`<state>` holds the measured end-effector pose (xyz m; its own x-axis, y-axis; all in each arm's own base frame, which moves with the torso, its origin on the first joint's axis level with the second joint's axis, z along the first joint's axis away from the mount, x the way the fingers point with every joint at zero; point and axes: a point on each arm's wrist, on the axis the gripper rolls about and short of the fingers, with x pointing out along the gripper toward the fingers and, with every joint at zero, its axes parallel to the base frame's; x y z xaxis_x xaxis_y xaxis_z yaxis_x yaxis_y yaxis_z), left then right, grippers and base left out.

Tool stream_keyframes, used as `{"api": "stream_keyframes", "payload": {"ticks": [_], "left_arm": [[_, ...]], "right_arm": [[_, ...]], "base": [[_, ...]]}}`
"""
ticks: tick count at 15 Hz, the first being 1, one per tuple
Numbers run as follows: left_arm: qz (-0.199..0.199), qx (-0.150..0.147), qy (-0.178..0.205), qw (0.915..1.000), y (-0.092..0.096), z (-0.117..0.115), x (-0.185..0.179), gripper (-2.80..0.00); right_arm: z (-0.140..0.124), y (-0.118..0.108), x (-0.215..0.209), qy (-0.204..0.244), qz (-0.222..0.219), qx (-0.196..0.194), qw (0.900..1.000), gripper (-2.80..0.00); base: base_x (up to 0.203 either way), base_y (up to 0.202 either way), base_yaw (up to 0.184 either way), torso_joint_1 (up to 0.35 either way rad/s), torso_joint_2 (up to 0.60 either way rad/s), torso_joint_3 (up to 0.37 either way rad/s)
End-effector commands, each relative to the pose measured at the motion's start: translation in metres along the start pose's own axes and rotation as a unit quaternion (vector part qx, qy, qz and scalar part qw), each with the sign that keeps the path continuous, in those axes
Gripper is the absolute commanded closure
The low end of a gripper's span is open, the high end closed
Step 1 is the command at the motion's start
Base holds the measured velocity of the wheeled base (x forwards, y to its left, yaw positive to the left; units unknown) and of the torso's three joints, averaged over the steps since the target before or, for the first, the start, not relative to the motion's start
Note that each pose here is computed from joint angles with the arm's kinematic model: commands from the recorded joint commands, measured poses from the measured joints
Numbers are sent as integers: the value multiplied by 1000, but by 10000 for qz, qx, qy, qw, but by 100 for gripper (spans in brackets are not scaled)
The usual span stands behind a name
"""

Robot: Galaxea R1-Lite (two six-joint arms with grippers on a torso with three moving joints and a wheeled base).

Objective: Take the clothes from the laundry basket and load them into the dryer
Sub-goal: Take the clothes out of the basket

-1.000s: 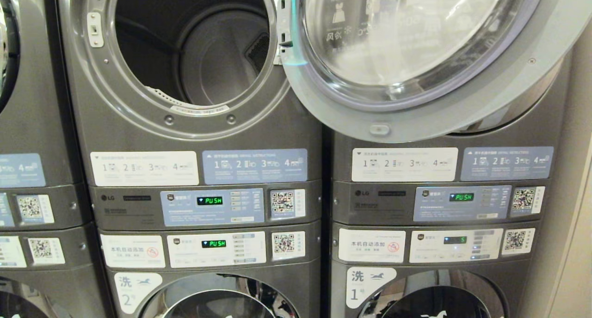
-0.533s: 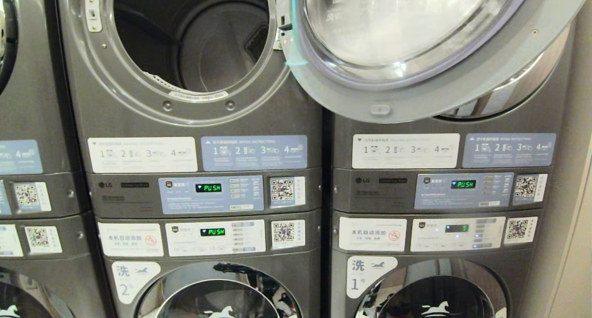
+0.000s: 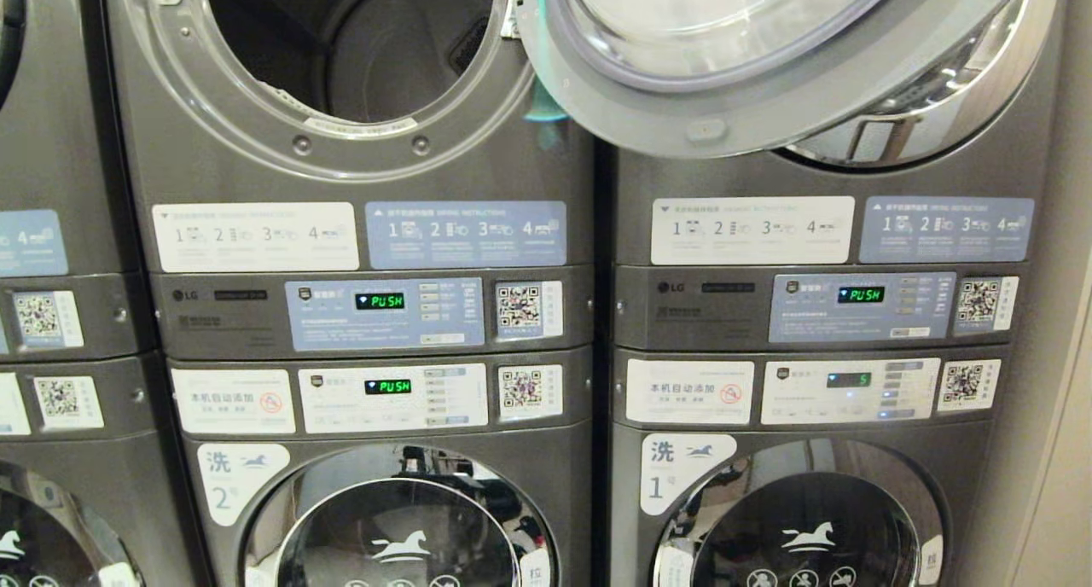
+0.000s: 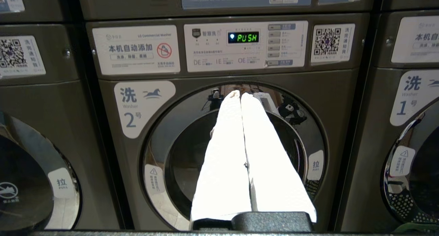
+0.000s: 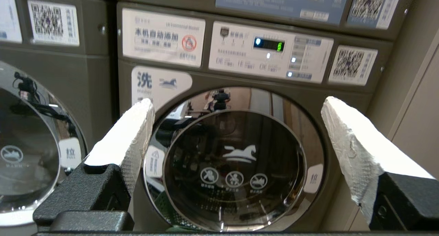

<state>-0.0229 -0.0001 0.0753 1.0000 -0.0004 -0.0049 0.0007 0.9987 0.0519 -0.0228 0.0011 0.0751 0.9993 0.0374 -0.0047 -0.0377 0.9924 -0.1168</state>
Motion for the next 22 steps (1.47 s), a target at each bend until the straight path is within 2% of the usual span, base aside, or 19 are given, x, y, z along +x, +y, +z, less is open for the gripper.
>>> {"api": "stream_keyframes", "payload": {"ticks": [1, 4, 22], "left_arm": [[2, 1, -1, 10000, 0, 0, 0, 0], [2, 8, -1, 10000, 0, 0, 0, 0], [2, 1, -1, 10000, 0, 0, 0, 0]], "right_arm": [[0, 0, 0, 5, 5, -4, 10000, -280], [0, 0, 0, -1, 4, -4, 10000, -280], [0, 0, 0, 16, -9, 12, 10000, -280]], "base": [[0, 0, 0, -175, 535, 357], [0, 0, 0, -86, 384, 220], [0, 0, 0, -10, 20, 18]]}}
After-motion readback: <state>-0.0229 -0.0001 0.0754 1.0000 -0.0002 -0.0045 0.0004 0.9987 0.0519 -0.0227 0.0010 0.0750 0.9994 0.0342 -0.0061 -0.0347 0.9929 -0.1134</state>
